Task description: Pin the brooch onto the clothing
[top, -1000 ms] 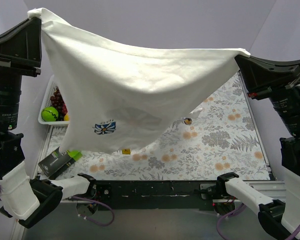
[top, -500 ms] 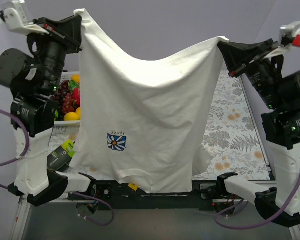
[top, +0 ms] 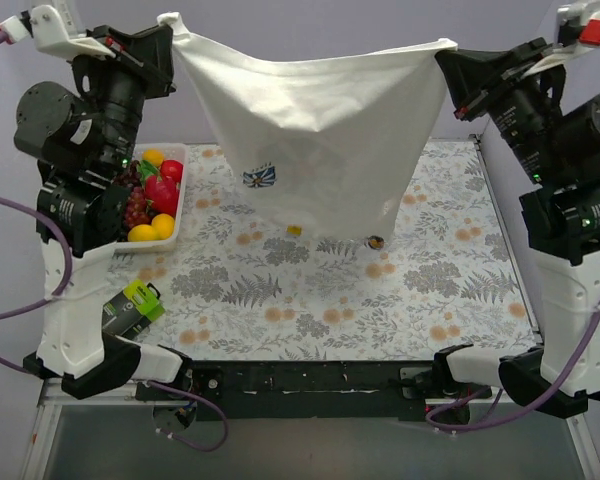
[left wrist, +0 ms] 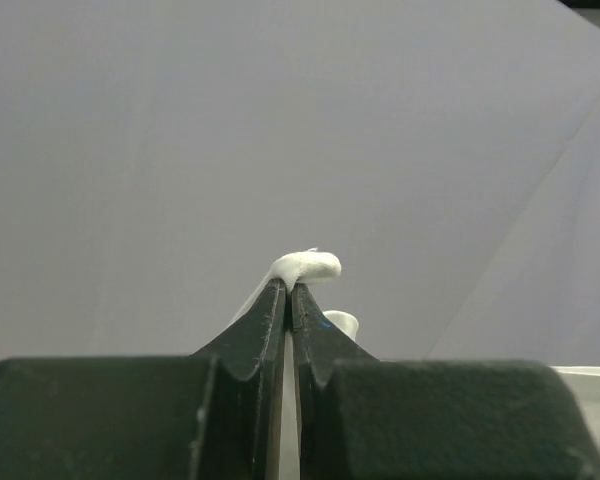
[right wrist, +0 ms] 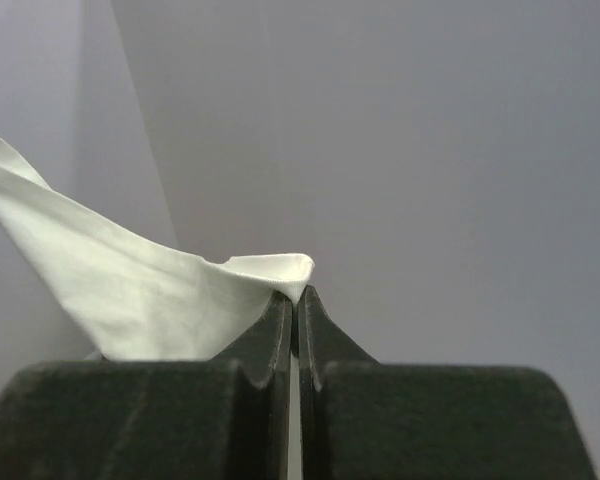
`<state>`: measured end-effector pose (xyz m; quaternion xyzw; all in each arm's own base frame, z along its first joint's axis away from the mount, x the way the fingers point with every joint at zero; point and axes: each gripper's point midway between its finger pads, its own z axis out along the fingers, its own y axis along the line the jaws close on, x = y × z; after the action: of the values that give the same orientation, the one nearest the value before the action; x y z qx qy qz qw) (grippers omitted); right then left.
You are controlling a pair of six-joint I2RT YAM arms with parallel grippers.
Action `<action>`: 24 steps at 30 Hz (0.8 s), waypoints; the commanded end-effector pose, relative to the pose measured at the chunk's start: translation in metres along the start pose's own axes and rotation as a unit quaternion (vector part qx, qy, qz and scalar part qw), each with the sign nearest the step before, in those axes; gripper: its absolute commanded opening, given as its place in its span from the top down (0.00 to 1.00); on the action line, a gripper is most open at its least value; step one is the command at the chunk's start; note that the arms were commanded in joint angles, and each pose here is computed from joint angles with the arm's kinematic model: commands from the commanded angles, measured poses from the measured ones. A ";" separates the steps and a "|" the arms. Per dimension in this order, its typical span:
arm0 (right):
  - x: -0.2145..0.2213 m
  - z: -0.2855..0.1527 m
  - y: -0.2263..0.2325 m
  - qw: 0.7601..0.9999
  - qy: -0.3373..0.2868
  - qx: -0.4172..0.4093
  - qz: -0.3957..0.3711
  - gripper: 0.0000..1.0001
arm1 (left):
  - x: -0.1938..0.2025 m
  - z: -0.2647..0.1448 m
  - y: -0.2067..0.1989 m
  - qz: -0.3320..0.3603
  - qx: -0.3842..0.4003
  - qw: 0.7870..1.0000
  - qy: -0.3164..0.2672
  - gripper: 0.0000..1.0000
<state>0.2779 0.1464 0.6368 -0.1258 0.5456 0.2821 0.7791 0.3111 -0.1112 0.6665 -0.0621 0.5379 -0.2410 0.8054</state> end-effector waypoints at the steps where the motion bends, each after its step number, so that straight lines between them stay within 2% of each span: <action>1: -0.075 -0.036 0.021 0.994 -0.105 -0.013 -0.028 0.99 | -0.070 -0.046 -0.005 -0.010 0.014 0.996 -0.086 1.00; 13: -0.101 -0.075 0.039 0.989 -0.139 -0.030 -0.030 0.99 | -0.077 -0.078 -0.007 -0.021 0.033 0.996 -0.080 1.00; 20: -0.092 -0.068 0.031 0.990 -0.130 -0.017 -0.043 0.99 | -0.066 -0.068 -0.005 -0.007 0.028 0.997 -0.069 1.00; 24: -0.073 -0.051 0.020 0.993 -0.110 -0.006 -0.044 0.99 | -0.042 -0.052 0.003 0.007 0.008 0.999 -0.046 1.00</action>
<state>0.1930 0.1171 0.6805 -0.1313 0.4632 0.2813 0.8301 0.2314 -0.0764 0.6929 -0.0648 0.4784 -0.2602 0.8362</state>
